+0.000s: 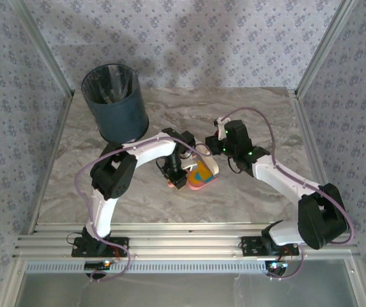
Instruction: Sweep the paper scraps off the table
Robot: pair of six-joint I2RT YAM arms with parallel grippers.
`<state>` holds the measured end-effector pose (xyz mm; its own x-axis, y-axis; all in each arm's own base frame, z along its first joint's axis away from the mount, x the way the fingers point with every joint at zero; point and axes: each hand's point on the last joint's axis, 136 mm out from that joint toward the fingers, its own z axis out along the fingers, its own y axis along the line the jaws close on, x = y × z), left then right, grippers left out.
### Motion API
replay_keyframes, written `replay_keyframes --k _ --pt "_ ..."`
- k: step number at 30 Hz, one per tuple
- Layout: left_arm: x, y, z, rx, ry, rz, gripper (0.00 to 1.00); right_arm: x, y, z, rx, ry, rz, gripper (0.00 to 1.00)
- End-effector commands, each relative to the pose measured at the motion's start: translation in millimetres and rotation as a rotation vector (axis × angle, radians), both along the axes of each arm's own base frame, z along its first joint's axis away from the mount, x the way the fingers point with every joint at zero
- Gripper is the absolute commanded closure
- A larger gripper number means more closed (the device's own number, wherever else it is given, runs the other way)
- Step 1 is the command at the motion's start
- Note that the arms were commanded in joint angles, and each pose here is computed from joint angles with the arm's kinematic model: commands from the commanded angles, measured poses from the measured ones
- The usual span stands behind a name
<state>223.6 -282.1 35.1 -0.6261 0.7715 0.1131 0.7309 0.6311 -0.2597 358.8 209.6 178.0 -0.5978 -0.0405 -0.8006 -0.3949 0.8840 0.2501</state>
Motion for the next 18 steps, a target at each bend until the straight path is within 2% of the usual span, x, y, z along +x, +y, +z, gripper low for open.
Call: replay_keyframes --k 1,10,18 --pt "-13 3 3 0.007 0.025 -0.030 1.00 -17 7 -6 0.064 0.070 0.037 1.00" --pt "-14 4 2 0.010 0.022 -0.029 1.00 -17 -6 7 0.063 0.032 -0.019 1.00" --pt "-12 3 5 -0.002 0.008 -0.029 1.00 -12 -43 16 -0.014 -0.035 -0.202 1.00"
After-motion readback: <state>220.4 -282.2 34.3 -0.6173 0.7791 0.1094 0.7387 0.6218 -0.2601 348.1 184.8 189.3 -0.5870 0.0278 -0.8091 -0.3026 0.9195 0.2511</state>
